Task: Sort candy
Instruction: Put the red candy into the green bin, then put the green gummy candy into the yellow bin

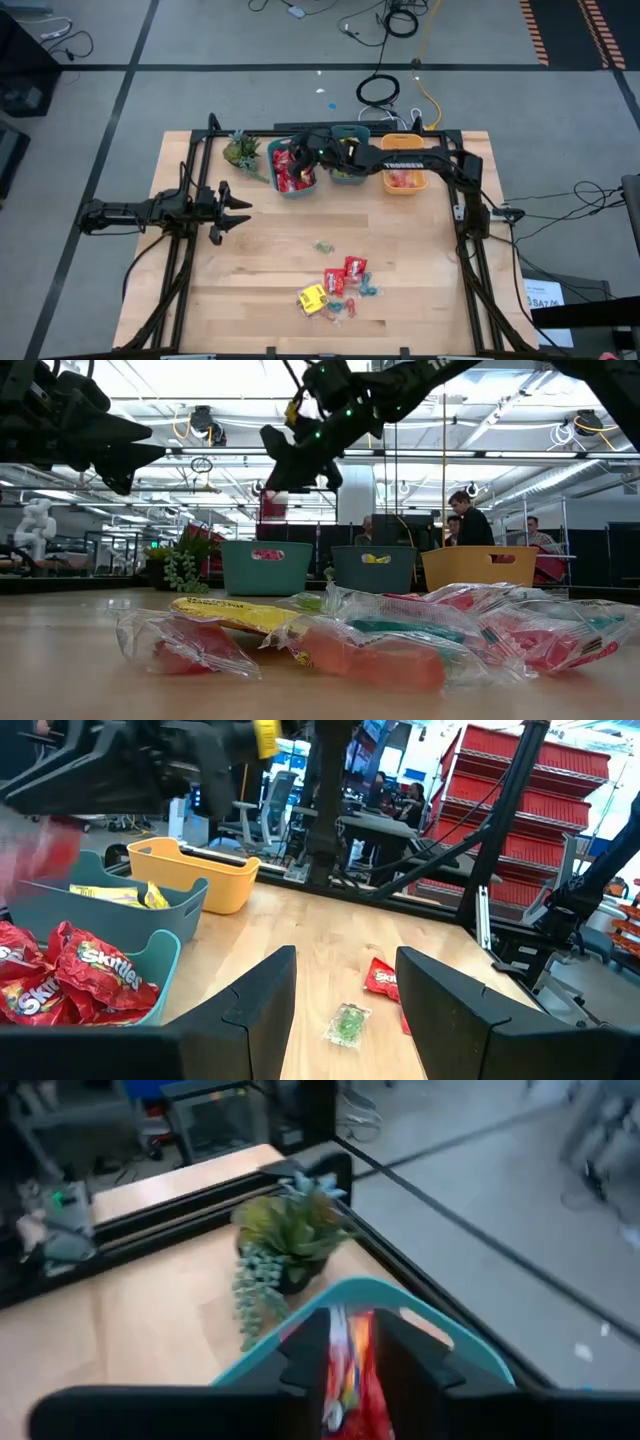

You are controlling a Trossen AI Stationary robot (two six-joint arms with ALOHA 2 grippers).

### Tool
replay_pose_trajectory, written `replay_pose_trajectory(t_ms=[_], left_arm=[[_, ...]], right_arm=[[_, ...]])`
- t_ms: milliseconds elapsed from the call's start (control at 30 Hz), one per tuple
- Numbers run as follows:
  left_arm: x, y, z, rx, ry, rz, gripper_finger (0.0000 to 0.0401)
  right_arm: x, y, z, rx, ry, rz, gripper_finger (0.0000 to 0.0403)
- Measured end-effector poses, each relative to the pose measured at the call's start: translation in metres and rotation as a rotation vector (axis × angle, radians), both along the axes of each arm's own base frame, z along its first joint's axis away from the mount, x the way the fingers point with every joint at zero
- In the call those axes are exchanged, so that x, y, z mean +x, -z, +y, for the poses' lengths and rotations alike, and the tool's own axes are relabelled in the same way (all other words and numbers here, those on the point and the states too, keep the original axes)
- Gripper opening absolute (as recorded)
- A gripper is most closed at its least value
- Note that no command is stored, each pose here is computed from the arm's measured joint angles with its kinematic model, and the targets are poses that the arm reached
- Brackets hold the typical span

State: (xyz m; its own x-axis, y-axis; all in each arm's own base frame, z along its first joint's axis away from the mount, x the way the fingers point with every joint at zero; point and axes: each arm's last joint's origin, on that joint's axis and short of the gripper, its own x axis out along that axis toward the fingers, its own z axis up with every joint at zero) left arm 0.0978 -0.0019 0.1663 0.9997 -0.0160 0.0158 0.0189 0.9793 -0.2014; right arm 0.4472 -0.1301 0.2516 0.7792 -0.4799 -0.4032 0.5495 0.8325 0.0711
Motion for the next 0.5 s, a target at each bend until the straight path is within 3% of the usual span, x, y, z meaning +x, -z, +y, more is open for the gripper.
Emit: replay_pose_trajectory(t_ms=[100, 333, 500], left_arm=[[0.000, 0.000, 0.000, 0.000, 0.000, 0.000, 0.0183], [0.000, 0.000, 0.000, 0.006, -0.001, 0.000, 0.0183], [0.000, 0.000, 0.000, 0.007, -0.001, 0.001, 0.0183]], right_arm=[[-0.003, 0.002, -0.009, 0.062, 0.048, -0.016, 0.0112], [-0.007, -0.006, -0.009, 0.069, 0.048, -0.027, 0.0186], [-0.019, -0.026, 0.001, 0.160, -0.080, -0.018, 0.0198]])
